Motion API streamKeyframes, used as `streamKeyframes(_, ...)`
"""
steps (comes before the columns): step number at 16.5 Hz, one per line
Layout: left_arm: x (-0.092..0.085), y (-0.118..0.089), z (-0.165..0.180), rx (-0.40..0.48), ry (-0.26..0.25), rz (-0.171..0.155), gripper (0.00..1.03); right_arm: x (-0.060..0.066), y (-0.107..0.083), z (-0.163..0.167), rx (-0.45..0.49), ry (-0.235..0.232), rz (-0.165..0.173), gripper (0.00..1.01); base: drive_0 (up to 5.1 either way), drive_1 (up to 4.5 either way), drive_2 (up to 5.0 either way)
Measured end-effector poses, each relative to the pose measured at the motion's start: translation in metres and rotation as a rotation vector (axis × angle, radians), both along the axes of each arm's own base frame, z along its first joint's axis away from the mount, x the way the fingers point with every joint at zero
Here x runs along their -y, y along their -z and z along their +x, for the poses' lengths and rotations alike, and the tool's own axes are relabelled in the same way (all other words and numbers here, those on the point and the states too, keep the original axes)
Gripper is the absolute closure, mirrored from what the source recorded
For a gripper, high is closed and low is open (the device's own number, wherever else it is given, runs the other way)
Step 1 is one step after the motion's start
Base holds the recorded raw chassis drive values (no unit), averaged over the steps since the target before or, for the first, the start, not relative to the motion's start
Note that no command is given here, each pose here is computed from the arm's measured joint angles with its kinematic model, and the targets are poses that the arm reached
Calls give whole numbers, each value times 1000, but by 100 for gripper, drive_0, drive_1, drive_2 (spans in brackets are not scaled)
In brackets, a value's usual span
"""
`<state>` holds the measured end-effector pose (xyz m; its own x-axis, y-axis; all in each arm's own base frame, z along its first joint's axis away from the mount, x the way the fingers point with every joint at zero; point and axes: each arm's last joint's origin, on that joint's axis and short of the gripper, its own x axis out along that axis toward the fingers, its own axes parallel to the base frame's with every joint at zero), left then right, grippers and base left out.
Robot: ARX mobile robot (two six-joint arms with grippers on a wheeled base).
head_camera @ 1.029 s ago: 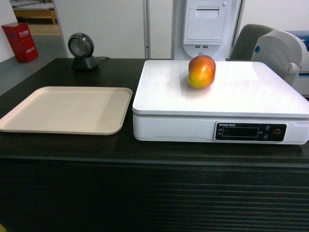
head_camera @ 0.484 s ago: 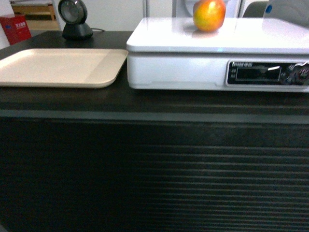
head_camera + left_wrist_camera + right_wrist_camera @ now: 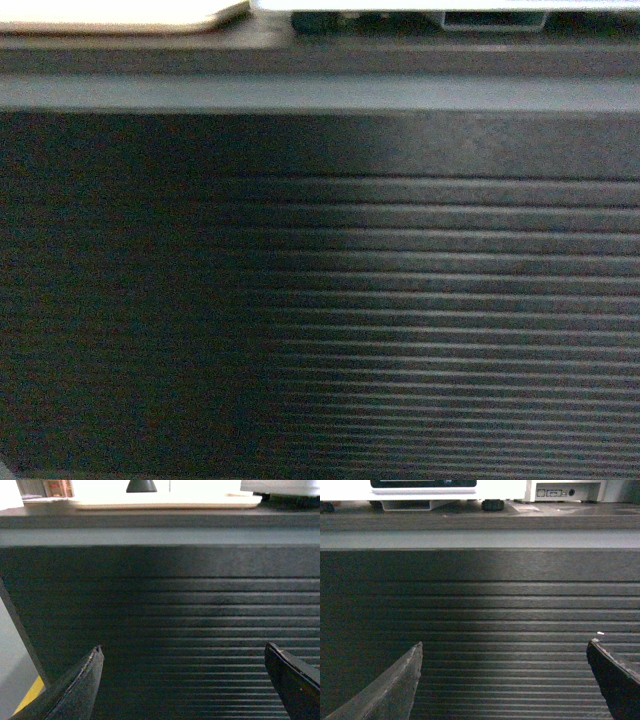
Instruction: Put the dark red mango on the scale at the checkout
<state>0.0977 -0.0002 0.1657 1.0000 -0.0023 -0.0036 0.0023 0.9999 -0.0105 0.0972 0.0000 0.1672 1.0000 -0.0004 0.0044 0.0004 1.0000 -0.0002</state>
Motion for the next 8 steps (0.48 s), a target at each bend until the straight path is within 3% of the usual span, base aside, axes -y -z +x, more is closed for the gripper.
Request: streamKeyframes(8,0,0,0,0,0,0,5,0,0,0,0,0,0,3,0,0,0)
